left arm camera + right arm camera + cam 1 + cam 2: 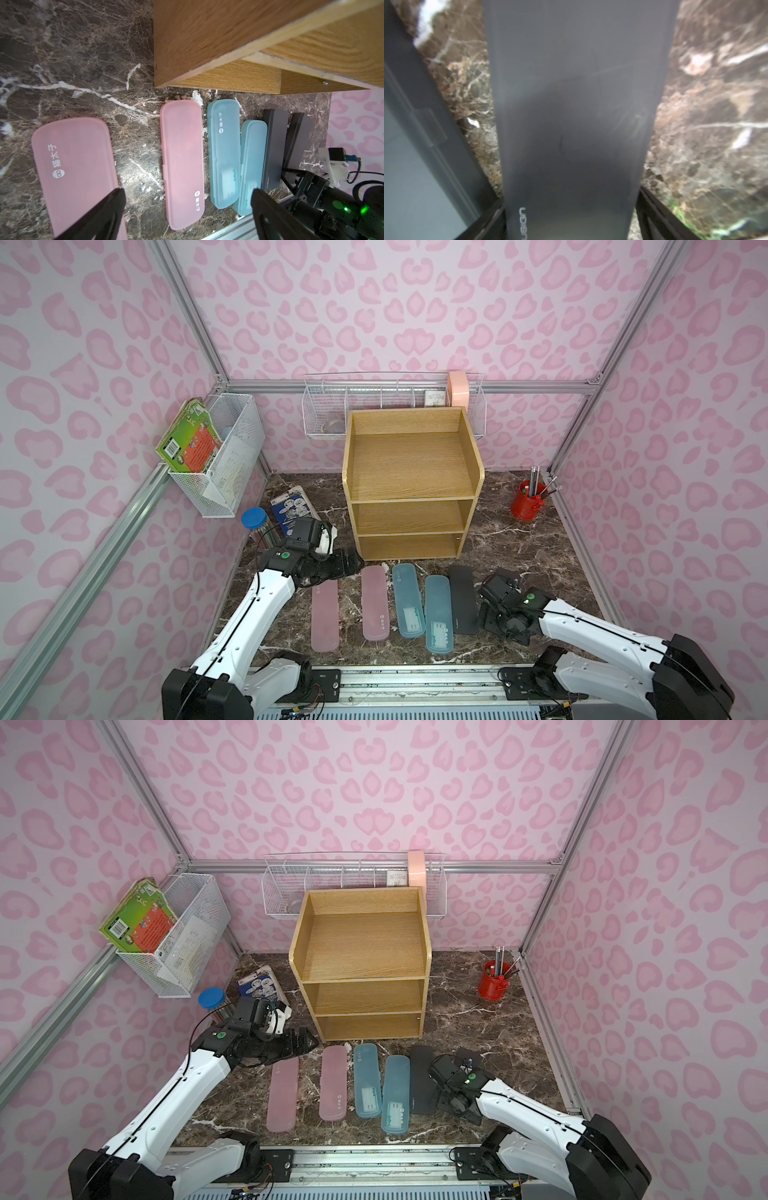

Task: Place the pencil cases on the shelf according to color
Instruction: Pick up the pencil case from the center of the board, then place the pencil case on the shelf.

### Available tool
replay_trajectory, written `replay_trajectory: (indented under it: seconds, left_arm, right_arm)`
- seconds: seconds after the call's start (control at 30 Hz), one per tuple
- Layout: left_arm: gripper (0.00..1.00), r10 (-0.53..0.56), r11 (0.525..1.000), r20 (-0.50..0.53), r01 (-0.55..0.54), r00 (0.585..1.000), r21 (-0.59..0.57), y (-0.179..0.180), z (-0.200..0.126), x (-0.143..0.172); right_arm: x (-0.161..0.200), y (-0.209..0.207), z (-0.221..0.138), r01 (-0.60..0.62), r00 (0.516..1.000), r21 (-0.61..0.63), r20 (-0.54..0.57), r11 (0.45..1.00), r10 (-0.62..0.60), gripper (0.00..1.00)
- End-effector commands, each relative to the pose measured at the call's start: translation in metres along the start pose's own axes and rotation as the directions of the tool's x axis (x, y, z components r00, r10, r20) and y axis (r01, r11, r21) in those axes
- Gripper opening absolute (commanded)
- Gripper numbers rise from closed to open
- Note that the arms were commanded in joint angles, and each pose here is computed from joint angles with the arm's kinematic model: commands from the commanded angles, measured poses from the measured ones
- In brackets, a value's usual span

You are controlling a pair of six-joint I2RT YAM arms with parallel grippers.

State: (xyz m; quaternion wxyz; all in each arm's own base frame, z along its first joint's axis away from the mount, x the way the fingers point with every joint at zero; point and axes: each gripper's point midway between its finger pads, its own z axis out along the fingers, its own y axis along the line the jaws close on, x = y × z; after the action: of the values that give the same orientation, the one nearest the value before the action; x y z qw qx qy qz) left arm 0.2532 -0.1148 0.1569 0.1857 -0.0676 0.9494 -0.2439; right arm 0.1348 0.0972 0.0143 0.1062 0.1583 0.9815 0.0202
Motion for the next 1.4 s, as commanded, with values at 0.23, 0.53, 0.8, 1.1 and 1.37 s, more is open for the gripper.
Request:
replay_trajectory:
  seconds: [0.23, 0.53, 0.8, 1.1, 1.37]
  left_arm:
    - [0.99, 0.012, 1.0, 0.002, -0.012, 1.0, -0.007, -0.001, -0.001, -0.004]
    - [0.99, 0.024, 0.999, 0.014, -0.023, 1.0, -0.026, 0.002, -0.007, -0.002]
    - [0.99, 0.016, 1.0, 0.027, -0.015, 1.0, -0.008, -0.006, -0.017, -0.006]
    - [0.99, 0.004, 1.0, 0.083, -0.007, 0.997, 0.03, -0.022, -0.037, -0.017]
    - [0.99, -0.007, 0.999, 0.101, 0.003, 0.995, 0.033, -0.025, -0.046, -0.018]
  right_arm:
    - [-0.003, 0.003, 0.001, -0.036, 0.998, -0.06, 0.042, 0.998, 0.038, 0.66]
    - [-0.011, 0.008, -0.035, -0.031, 0.993, -0.111, 0.107, 0.993, 0.043, 0.54]
    - [-0.018, 0.033, -0.083, 0.053, 0.985, -0.11, 0.169, 0.993, -0.034, 0.52]
    - [0.012, 0.068, -0.109, 0.237, 0.963, -0.11, 0.159, 0.965, -0.219, 0.5]
    - [0.042, 0.115, -0.148, 0.412, 0.901, -0.209, 0.241, 0.887, -0.362, 0.48]
